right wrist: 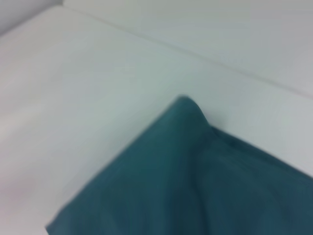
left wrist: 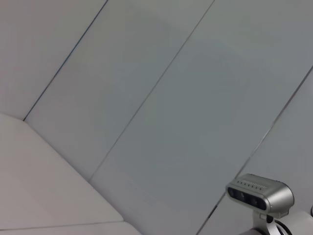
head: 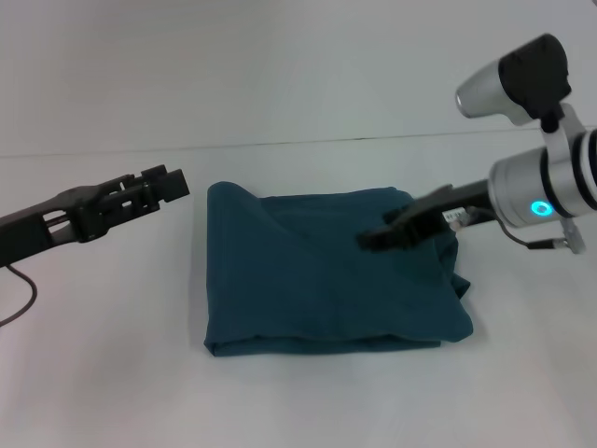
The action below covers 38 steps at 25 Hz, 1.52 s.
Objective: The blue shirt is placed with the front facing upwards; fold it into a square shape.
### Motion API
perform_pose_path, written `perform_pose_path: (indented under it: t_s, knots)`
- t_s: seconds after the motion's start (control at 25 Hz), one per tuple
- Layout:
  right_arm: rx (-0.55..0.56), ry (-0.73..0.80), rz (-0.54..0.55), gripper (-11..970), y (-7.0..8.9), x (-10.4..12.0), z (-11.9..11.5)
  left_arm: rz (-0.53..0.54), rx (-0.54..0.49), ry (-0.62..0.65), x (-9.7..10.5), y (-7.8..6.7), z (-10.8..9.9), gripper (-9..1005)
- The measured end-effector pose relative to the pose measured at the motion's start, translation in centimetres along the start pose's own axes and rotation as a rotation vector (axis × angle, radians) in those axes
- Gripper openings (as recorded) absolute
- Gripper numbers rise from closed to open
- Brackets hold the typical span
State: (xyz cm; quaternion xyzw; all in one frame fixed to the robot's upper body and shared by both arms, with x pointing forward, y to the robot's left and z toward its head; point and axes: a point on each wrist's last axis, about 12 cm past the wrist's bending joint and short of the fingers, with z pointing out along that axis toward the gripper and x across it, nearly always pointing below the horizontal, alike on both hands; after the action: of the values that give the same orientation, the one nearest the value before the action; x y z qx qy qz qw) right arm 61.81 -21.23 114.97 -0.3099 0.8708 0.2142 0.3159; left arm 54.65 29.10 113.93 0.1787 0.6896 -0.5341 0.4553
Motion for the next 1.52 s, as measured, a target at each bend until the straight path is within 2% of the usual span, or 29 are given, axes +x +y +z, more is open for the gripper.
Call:
perform_pose_path:
  t_s: [0.32, 0.56, 1.04, 1.32, 1.36, 1.4, 1.52]
  knots:
    - [-0.042, 0.034, -0.049, 609, 1.6, -1.5, 3.1, 0.007, -0.012, -0.010, -0.3, 0.1, -0.3, 682]
    - [-0.071, 0.063, -0.084, 610, 3.0, -1.4, 5.2, 0.010, -0.027, -0.027, -0.6, 0.3, -0.7, 682]
    - [-0.135, 0.080, -0.062, 609, 4.4, -0.5, 6.7, 0.005, -0.058, -0.080, -1.0, 0.6, -1.9, 682]
    - [-0.144, 0.033, -0.061, 610, 4.2, -0.9, 6.3, 0.008, -0.066, -0.084, -1.0, 0.7, -2.0, 683]
    - [-0.153, -0.041, -0.080, 610, 3.9, -1.7, 5.1, 0.010, -0.068, -0.085, -1.0, 0.7, -2.0, 683]
    - [-0.153, -0.041, -0.080, 610, 3.9, -1.7, 5.1, 0.013, -0.071, -0.086, -1.0, 0.7, -2.0, 683]
    - [-0.143, -0.151, -0.122, 610, 3.1, -2.3, 3.0, 0.023, -0.085, -0.089, -1.1, 0.9, -2.0, 683]
